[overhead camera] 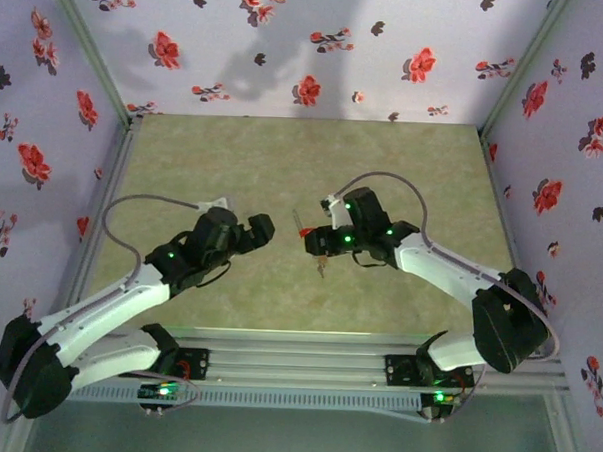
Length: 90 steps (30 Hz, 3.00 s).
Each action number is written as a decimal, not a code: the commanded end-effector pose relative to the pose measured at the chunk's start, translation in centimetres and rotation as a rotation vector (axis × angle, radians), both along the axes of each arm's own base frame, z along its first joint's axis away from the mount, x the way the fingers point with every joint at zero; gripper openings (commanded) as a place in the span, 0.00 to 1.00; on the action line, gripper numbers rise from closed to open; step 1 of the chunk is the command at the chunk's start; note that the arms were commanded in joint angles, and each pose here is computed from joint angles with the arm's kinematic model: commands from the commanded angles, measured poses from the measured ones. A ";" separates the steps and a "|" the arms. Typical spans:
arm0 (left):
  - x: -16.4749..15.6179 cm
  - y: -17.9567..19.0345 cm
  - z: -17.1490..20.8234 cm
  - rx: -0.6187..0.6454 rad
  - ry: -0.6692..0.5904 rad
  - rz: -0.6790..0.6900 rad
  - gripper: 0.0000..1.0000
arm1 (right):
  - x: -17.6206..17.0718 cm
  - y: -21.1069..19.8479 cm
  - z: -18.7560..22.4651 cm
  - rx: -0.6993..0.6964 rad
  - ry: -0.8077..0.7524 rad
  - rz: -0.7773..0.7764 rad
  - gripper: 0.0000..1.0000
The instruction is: Lock with the key
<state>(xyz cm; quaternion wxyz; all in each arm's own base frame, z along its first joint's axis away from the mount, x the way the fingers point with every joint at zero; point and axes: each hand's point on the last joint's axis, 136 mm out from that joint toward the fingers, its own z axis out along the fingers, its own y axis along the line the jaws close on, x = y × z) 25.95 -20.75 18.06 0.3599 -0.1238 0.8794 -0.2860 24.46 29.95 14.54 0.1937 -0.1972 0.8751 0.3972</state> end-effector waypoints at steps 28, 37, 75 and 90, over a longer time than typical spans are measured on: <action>1.0 -5.1 1.8 -0.065 -0.005 -0.044 0.88 | -4.3 3.3 1.1 0.043 -0.052 0.214 0.00; 1.1 -5.6 1.5 -0.057 0.010 -0.041 0.76 | -4.5 3.3 1.0 0.028 -0.066 0.219 0.00; 0.8 -6.2 0.1 0.002 0.055 -0.057 0.40 | -4.4 3.0 1.7 0.013 -0.126 0.198 0.00; 0.8 -6.1 0.2 0.012 0.054 -0.057 0.25 | -4.6 3.0 1.6 0.003 -0.133 0.204 0.00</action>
